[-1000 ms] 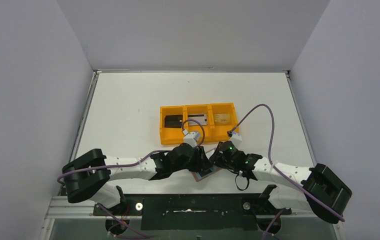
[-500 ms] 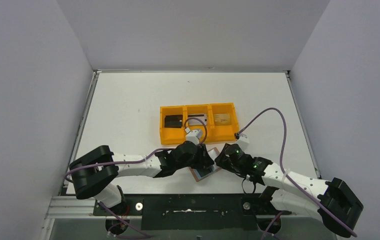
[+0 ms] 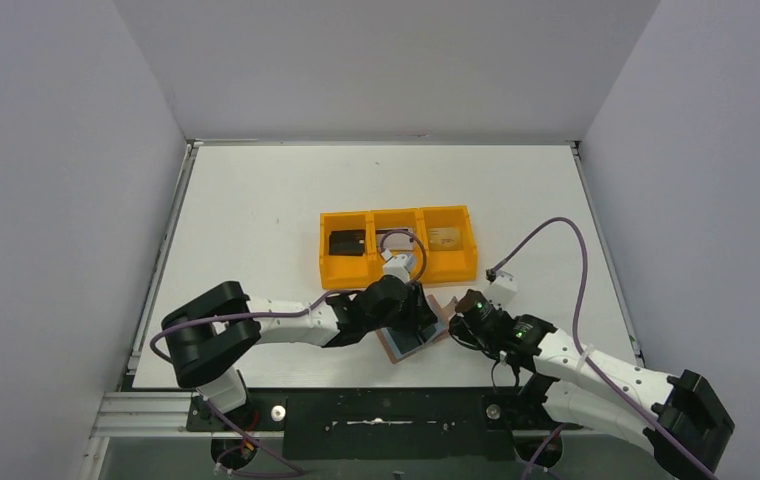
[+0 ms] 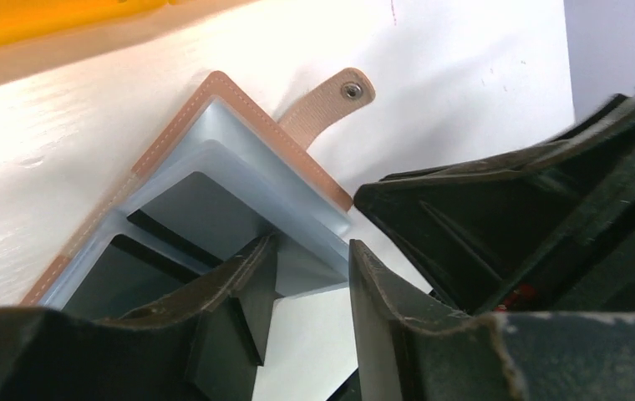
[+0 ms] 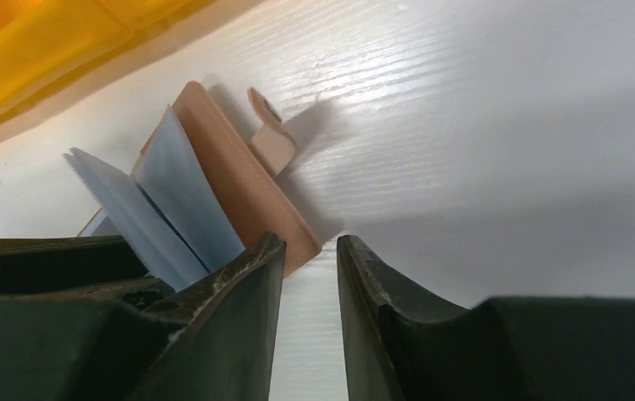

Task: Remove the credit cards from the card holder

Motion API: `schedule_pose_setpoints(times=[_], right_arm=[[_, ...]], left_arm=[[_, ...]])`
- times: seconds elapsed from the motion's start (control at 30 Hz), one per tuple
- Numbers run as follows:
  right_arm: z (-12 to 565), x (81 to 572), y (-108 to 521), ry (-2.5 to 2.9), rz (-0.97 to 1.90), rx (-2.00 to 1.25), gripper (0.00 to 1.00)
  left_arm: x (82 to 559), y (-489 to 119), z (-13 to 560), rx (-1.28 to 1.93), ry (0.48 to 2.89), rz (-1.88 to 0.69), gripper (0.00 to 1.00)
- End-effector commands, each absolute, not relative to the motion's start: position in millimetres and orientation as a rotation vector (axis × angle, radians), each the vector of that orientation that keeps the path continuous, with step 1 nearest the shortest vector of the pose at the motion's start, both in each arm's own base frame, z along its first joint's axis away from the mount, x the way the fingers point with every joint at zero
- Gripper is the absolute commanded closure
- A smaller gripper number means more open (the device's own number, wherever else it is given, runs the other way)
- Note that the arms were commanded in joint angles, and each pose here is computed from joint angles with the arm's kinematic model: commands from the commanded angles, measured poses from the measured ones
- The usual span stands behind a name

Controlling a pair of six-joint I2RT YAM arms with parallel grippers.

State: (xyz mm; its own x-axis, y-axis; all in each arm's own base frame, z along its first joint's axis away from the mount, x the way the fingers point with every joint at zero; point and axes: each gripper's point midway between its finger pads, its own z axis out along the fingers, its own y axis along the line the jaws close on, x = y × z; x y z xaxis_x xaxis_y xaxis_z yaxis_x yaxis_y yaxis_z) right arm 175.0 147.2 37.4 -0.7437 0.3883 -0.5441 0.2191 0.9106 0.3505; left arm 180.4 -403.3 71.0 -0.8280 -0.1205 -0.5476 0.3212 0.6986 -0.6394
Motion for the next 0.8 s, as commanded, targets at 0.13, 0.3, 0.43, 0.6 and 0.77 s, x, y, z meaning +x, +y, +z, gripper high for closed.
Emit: schedule_pose_setpoints(times=[0.13,0.3,0.43,0.6,0.77], right_arm=[[77,195,137,2.267,0.347,0.478,0.6],[78,196,151,2.273,0.425,0.433,0.57],[71,197,158,2.3,0.438,0.403,0.55],[73,203,177,2.313,0.493,0.335,0.61],[73,210,188,2.334,0.547,0.29,0.65]], left_arm=[[187,-419,49,0.223,2.427,-0.922,0.57],[181,-413,40,0.204,2.45,-0.898,0.57],[179,-403,46,0.191,2.443,-0.882,0.57],[174,-397,69,0.188,2.394,-0.942,0.57],[173,-386,84,0.156,2.358,-0.96,0.56]])
